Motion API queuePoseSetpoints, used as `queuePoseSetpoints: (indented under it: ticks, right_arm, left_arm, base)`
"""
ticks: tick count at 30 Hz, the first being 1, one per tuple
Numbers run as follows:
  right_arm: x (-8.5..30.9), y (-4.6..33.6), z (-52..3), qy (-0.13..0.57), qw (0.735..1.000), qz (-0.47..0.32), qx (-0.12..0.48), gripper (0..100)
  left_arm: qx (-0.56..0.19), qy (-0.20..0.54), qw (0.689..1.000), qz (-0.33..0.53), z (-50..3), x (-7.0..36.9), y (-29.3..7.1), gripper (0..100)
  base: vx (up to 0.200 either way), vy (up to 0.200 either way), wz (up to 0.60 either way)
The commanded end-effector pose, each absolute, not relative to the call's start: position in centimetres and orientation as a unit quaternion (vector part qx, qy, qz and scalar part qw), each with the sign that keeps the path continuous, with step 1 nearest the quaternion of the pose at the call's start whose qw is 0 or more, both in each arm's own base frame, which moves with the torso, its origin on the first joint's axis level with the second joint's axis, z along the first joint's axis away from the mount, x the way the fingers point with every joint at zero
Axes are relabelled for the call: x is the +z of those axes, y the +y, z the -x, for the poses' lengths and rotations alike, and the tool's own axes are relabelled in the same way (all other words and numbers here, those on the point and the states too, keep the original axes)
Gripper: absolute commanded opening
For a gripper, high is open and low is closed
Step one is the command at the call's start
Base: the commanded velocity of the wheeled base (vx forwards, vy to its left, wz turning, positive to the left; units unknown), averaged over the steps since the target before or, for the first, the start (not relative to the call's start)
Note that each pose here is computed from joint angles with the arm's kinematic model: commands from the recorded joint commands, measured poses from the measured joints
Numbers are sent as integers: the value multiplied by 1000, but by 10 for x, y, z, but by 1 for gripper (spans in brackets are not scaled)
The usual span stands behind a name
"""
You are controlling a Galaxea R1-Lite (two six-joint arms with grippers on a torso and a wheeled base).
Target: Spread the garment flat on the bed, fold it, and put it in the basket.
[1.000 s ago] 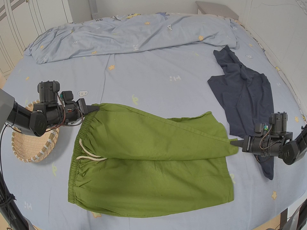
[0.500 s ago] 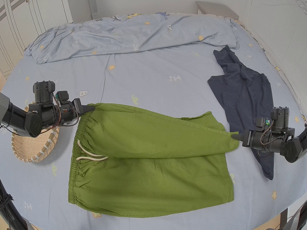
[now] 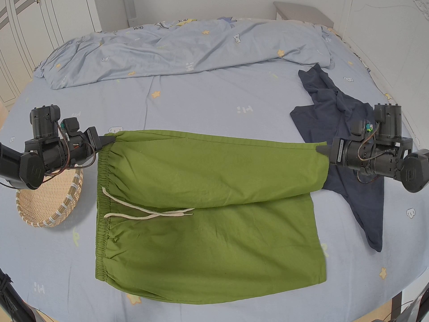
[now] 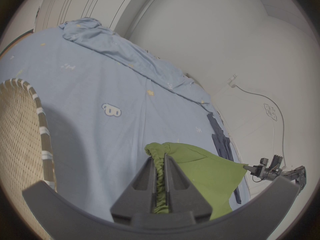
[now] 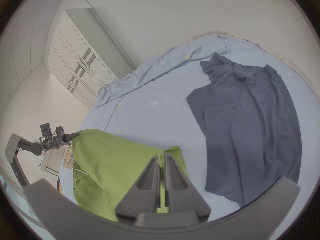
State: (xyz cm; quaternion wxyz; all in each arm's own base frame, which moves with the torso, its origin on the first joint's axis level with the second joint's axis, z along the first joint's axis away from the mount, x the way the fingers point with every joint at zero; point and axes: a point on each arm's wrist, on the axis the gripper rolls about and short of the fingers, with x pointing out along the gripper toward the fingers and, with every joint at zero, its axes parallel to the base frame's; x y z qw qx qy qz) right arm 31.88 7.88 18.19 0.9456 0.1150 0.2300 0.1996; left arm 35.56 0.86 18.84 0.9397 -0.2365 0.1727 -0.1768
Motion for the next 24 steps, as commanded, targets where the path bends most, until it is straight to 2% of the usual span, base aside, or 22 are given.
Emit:
queuePoseSetpoints:
  ticks: [1, 3, 5, 6, 11, 24]
  right_arm:
    - [220, 99, -307, 188, 950, -106, 223, 0]
    - [239, 101, -292, 167, 952, -105, 236, 0]
    - [240, 102, -291, 167, 951, -105, 237, 0]
    - [262, 108, -267, 156, 947, -103, 261, 0]
    - [288, 115, -235, 160, 940, -95, 287, 0]
    - [292, 120, -211, 160, 943, -68, 284, 0]
  left_arm:
    - [-171, 157, 944, 234, -352, 196, 10, 0]
    - [-172, 156, 944, 233, -352, 196, 10, 0]
    - [-172, 156, 944, 233, -352, 196, 10, 0]
    - [-172, 156, 944, 233, -351, 195, 10, 0]
    - [-174, 151, 945, 233, -343, 200, 9, 0]
    - [-173, 155, 944, 233, -342, 197, 10, 0]
  base:
    - [0, 0, 0]
    - [0, 0, 0]
    - [0, 0, 0]
    - [0, 0, 0]
    - [0, 0, 0]
    - [0, 0, 0]
